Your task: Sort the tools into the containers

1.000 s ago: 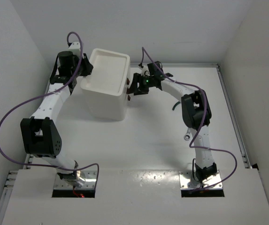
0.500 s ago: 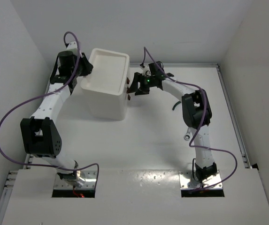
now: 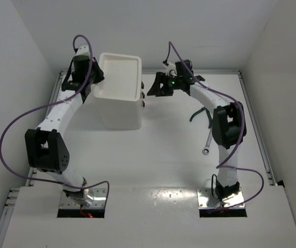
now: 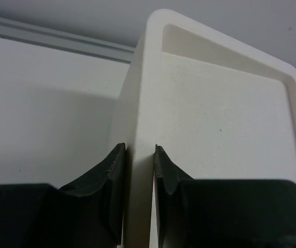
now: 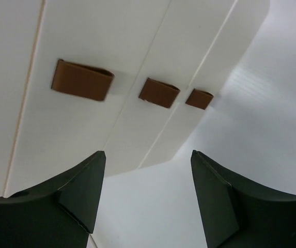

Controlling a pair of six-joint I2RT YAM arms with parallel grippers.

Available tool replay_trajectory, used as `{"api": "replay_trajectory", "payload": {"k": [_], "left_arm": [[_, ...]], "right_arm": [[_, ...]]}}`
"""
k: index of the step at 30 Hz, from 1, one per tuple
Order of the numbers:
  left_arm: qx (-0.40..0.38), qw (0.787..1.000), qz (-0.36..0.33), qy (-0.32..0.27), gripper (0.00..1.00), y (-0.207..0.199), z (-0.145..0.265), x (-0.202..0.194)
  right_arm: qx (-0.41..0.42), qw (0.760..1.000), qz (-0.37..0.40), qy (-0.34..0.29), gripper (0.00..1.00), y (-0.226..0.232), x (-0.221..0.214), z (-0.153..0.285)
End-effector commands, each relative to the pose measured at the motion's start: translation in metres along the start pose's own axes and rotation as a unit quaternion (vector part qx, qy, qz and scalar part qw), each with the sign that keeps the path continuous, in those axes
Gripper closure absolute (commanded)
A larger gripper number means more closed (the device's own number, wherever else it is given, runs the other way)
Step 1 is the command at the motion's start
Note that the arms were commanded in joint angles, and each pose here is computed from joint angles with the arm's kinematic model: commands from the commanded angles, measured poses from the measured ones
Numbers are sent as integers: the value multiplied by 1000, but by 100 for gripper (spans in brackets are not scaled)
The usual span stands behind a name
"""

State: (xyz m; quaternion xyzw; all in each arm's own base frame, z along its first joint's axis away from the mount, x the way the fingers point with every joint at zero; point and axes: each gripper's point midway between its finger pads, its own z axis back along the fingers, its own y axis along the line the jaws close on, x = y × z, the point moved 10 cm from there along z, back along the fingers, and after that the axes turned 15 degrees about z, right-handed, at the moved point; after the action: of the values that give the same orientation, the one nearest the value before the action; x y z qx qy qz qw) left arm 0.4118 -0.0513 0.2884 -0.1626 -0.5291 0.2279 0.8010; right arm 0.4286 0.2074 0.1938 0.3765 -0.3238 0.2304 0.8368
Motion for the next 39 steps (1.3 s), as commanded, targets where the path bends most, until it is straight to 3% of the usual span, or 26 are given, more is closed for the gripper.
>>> {"api": "replay_trajectory", "payload": {"k": [1, 5, 7, 9, 11, 15, 19, 24, 30, 39], "left_arm": [[165, 969, 26, 182, 100, 62, -4, -87], [124, 970, 10, 208, 100, 59, -7, -91], [107, 969, -4, 220, 89, 61, -10, -89], [77, 966, -11, 245, 79, 63, -11, -92], [56, 963, -16, 264, 70, 64, -11, -92], [36, 953, -25, 299, 69, 71, -16, -102], [-2, 944, -29, 328, 71, 70, -21, -110], [5, 939, -31, 342, 91, 74, -28, -115], [2, 939, -29, 344, 98, 74, -28, -115], [14, 937, -21, 348, 100, 80, -23, -119]], "right_arm": [[28, 999, 34, 2, 32, -1, -9, 10], [79, 997, 6, 25, 34, -10, -31, -8], [95, 995, 19, 26, 37, -17, -34, -10], [110, 989, 98, 22, 44, -26, -33, -8], [132, 977, 165, 12, 44, -34, -33, -7], [154, 947, 283, -9, 41, -47, -27, -9], [150, 922, 357, -14, 36, -56, -26, -22], [146, 881, 446, -49, 32, -60, -28, -49], [166, 861, 479, -45, 28, -51, -34, -82], [112, 867, 483, -51, 28, -55, -34, -104]]}}
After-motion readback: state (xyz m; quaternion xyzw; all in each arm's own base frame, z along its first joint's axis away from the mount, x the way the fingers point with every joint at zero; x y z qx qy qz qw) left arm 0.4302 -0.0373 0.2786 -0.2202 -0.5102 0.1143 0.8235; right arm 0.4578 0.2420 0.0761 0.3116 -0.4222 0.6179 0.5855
